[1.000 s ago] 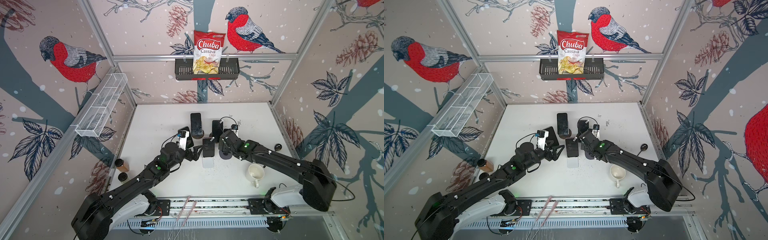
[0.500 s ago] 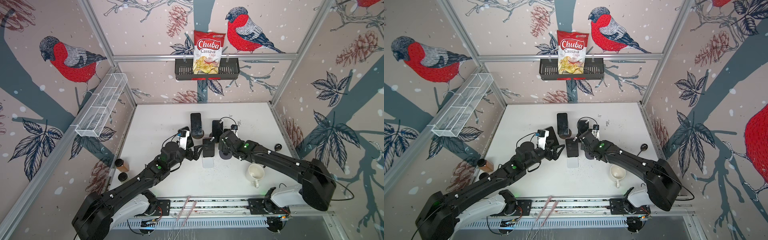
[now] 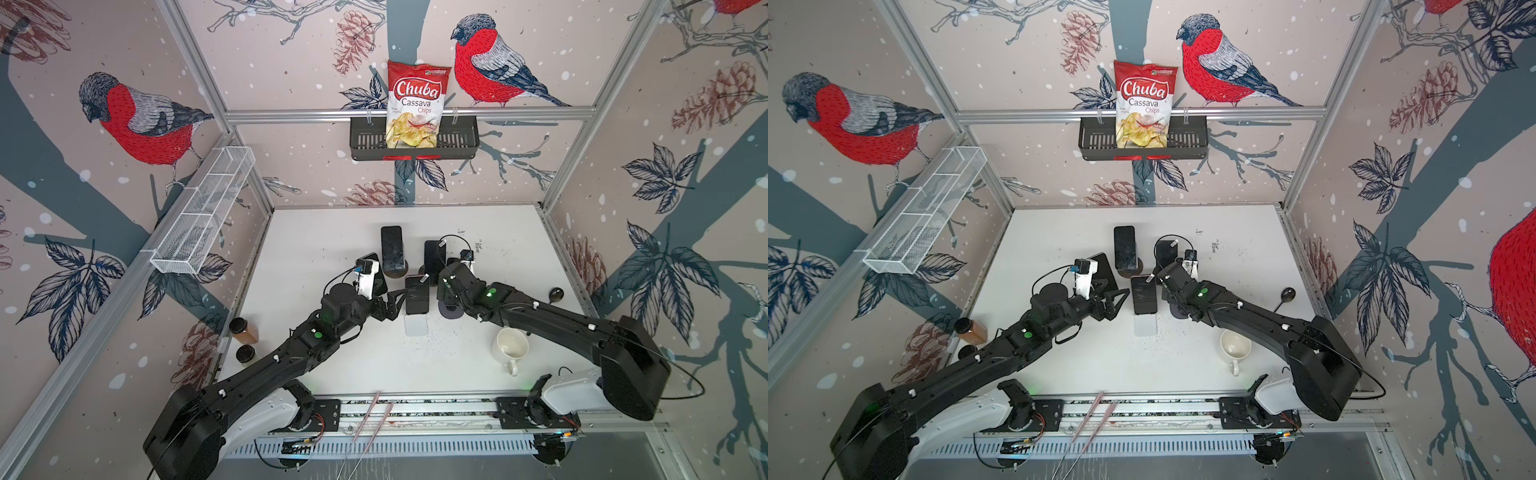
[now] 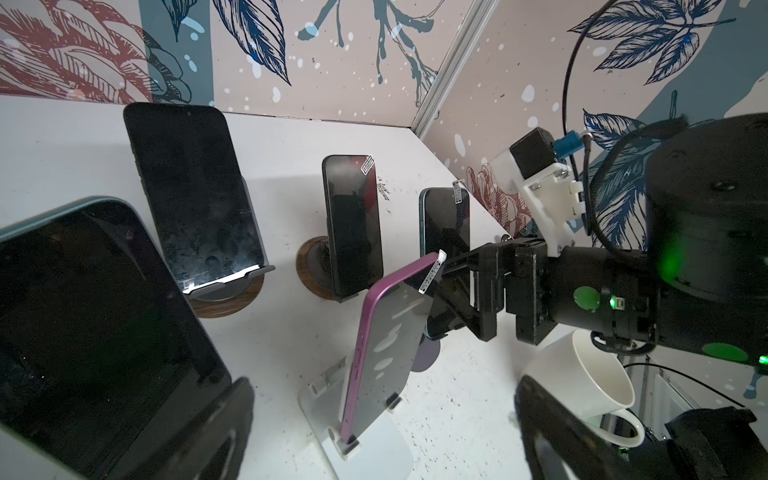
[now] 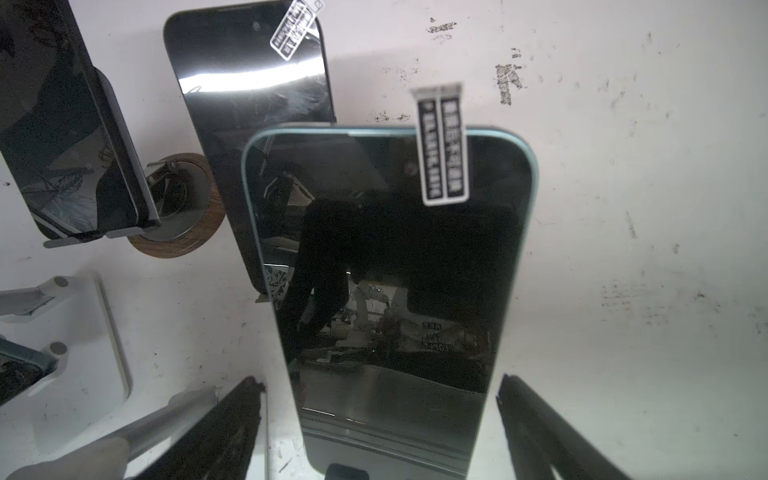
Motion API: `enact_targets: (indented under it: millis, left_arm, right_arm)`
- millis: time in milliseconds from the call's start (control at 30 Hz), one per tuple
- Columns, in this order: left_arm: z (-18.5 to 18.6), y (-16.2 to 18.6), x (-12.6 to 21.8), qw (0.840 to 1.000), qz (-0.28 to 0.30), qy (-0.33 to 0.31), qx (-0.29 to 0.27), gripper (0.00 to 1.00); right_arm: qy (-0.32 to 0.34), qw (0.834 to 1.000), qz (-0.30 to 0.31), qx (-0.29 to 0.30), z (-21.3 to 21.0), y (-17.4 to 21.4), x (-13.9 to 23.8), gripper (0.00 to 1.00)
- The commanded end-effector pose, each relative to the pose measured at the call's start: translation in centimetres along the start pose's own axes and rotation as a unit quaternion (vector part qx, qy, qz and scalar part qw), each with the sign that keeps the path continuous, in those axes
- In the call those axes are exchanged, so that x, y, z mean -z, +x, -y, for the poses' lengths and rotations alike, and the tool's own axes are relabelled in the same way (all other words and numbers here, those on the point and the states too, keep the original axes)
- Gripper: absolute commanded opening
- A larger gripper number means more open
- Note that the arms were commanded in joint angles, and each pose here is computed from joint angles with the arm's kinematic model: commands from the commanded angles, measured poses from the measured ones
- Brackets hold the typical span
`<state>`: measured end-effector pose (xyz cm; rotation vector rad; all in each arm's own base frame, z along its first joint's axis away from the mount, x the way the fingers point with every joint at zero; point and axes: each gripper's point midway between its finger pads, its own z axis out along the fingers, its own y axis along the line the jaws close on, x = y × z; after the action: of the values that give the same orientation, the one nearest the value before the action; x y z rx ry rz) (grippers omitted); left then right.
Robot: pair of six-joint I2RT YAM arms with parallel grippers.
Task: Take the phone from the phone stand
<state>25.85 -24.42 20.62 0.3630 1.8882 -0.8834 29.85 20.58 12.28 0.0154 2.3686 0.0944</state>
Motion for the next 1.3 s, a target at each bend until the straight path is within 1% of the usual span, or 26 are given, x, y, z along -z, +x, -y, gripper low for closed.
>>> enact_targets:
  millis: [0,367,467,533,700,833,1067,1267]
  left_arm:
    - [0.8,-1.5,0.0,1.0,0.026,0.015,-0.009,0.97]
    - [0.8,-1.4,0.0,1.0,0.022,0.013,-0.009,0.97]
    - [0.8,-1.5,0.0,1.0,0.02,0.012,-0.011,0.97]
    - [0.8,-1.5,0.1,1.0,0.019,0.012,-0.011,0.97]
    - [0.7,-1.4,0.1,1.0,0.014,0.007,-0.016,0.97]
    - [0.6,-1.6,0.1,1.0,0.012,0.002,-0.022,0.97]
    - [0.5,-1.6,0.1,1.0,0.013,-0.002,-0.027,0.97]
    - [0.9,-1.5,0.0,0.999,0.009,0.011,-0.033,0.97]
  right_arm:
    - [0.004,1.0,0.008,-0.001,0.1,-0.2,-0.3,0.9]
    - [-0.001,1.0,0.002,-0.001,-0.1,0.4,-1.0,0.81]
    - [0.0,1.0,0.002,-0.001,-0.1,0.5,-1.1,0.77]
    - [0.0,1.0,0.002,-0.001,0.0,0.6,-1.1,0.73]
    - [0.001,1.0,0.004,-0.003,0.0,0.6,-1.1,0.69]
    - [0.002,1.0,0.004,0.0,0.0,0.6,-1.2,0.62]
    - [-0.003,1.0,0.011,0.002,0.0,0.2,-0.8,0.61]
    - [-0.01,1.0,0.023,0.002,0.1,-1.2,0.4,0.6]
